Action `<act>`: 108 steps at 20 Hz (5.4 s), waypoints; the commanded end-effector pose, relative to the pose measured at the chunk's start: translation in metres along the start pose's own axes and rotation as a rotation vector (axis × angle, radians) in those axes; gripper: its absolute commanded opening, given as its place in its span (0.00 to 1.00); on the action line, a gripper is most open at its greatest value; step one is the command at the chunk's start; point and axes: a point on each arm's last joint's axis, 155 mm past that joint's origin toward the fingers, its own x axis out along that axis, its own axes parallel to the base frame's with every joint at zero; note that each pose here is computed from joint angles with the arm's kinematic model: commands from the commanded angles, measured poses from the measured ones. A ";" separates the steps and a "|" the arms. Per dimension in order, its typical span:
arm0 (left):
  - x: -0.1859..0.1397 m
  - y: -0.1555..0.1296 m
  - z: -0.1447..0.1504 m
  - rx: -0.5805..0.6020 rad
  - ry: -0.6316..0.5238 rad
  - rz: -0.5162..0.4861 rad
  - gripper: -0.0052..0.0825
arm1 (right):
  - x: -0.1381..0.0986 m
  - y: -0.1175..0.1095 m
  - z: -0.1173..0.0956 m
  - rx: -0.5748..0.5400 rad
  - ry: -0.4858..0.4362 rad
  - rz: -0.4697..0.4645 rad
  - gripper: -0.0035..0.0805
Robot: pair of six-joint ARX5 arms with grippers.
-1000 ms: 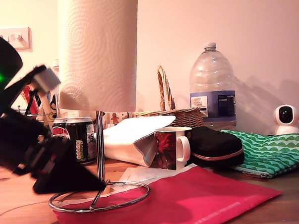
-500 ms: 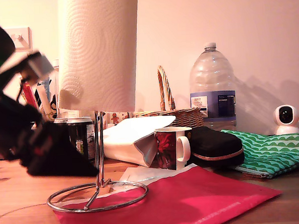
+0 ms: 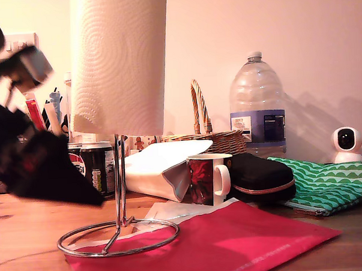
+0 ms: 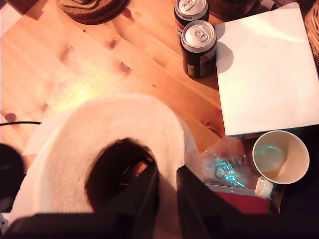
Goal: Insert the paper towel roll into the metallic stand.
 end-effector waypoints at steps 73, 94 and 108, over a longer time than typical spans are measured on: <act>-0.088 0.014 0.073 0.033 -0.346 0.177 0.03 | -0.115 -0.039 -0.018 -0.082 -0.337 -0.269 0.03; -0.105 0.043 0.090 -0.028 -0.438 0.266 0.03 | -0.077 -0.165 -0.170 0.047 -0.535 -0.460 0.03; -0.116 0.055 0.076 -0.099 -0.540 0.320 0.03 | -0.084 -0.177 -0.222 0.083 -0.700 -0.439 0.03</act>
